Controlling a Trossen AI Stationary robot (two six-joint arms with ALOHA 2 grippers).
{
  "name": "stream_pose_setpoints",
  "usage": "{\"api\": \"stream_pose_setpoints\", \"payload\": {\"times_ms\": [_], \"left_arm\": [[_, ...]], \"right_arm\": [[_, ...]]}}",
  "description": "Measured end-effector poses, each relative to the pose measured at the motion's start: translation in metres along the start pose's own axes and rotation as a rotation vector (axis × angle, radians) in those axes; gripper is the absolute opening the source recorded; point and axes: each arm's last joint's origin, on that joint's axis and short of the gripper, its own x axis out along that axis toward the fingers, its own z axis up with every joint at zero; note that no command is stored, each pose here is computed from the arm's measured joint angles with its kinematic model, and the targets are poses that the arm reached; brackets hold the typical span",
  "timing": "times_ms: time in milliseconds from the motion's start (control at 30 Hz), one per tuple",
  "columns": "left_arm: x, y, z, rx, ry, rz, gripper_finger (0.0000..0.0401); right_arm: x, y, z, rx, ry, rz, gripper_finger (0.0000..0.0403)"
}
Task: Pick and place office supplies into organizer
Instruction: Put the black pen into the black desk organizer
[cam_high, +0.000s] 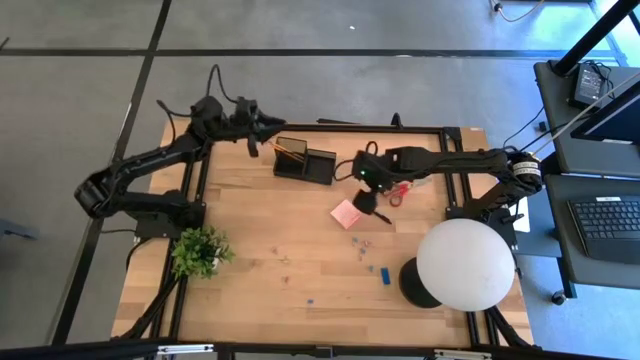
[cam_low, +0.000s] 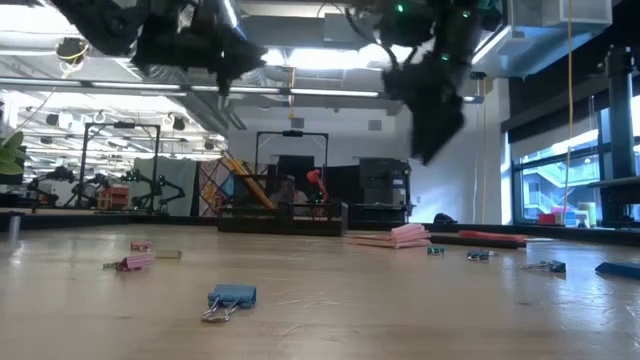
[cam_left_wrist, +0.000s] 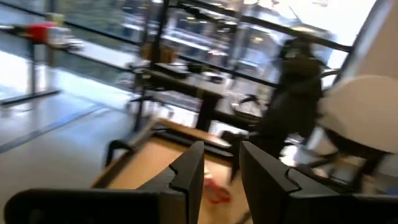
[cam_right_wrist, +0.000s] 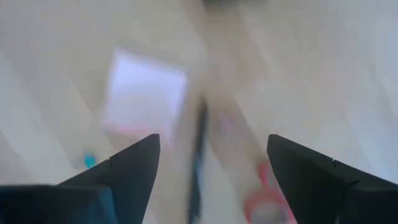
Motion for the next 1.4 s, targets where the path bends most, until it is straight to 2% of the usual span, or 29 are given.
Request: {"api": "stream_pose_setpoints", "payload": {"times_ms": [133,300,433,567,800,1033,1400], "left_arm": [[0.011,-0.016,0.005,0.017,0.000,-0.084,0.0099],[0.019,-0.031,0.004,0.047,0.005,-0.145,0.0100],[0.023,-0.038,0.002,0.039,0.013,-0.176,0.0100],[0.025,-0.043,0.000,0.037,0.018,-0.197,0.0100],[0.028,-0.048,-0.001,0.027,0.022,-0.213,0.0100],[0.030,-0.052,-0.002,0.004,0.015,-0.186,0.0100],[0.032,-0.057,-0.004,-0.023,0.022,-0.204,0.0100]], "right_arm": [[0.004,-0.006,-0.015,-0.002,0.138,-0.034,0.0300],[0.022,-0.009,-0.035,0.013,0.272,0.050,0.0300],[0.038,-0.013,-0.053,0.033,0.328,0.032,0.0300],[0.051,-0.013,-0.063,0.080,0.318,0.024,0.0299],[0.063,-0.001,-0.075,0.023,0.276,0.043,0.0273],[0.068,0.004,-0.077,0.002,0.228,0.055,0.0251],[0.074,0.004,-0.078,-0.003,0.256,0.041,0.0216]]}}
